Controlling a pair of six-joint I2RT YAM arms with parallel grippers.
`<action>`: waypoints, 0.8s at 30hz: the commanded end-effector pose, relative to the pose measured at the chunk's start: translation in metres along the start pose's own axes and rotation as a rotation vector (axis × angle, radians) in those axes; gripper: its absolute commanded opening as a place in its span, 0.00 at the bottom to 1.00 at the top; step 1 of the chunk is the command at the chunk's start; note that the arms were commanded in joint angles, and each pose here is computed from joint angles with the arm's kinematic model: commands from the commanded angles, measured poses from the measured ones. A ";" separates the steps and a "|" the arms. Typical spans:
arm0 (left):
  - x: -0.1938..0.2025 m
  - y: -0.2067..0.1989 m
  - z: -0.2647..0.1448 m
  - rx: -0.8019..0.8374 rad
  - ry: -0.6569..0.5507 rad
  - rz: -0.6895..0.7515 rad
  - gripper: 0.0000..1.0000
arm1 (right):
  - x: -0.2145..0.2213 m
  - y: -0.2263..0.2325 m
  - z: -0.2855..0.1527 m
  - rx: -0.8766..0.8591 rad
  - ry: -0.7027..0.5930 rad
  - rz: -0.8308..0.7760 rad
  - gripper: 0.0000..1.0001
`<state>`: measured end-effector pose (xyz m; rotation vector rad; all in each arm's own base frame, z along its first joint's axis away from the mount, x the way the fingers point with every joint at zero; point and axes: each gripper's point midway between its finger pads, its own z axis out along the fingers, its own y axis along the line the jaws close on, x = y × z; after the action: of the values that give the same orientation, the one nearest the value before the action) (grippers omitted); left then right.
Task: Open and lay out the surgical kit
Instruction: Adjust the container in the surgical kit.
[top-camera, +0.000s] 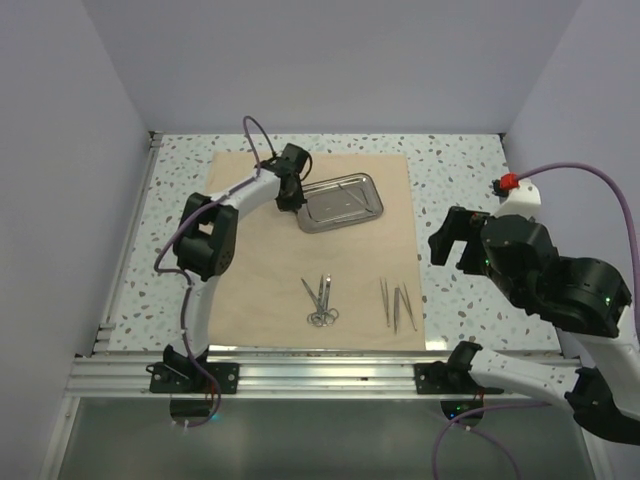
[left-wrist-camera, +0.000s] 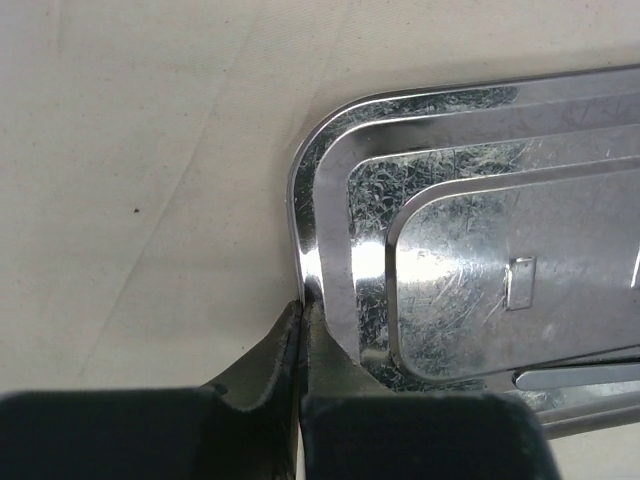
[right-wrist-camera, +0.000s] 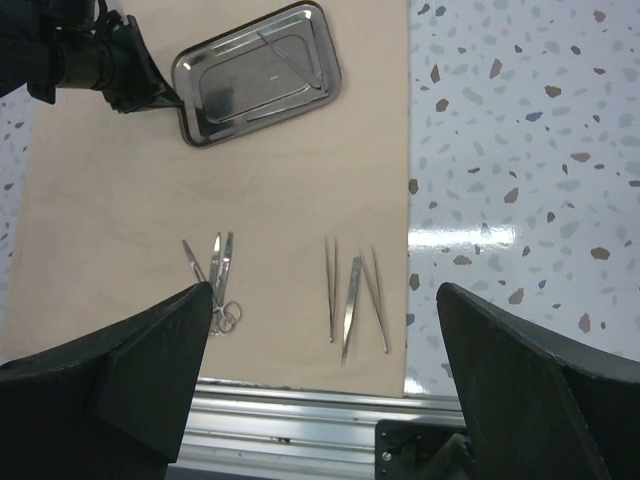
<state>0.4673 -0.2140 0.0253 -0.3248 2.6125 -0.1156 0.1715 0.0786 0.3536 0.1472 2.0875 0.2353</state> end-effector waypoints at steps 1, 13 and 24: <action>0.012 0.038 0.010 -0.045 0.077 0.165 0.00 | -0.015 0.012 0.008 -0.013 -0.054 -0.026 0.98; -0.004 0.069 0.006 -0.115 0.047 0.353 0.00 | 0.013 0.105 0.109 -0.074 0.034 -0.250 0.98; -0.016 0.073 -0.037 -0.158 0.016 0.238 0.99 | 0.015 0.154 0.269 -0.087 0.203 -0.191 0.96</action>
<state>0.4636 -0.1576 0.0284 0.0110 2.6562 0.1069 0.3589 0.2416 0.2153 -0.1586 2.3601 0.0805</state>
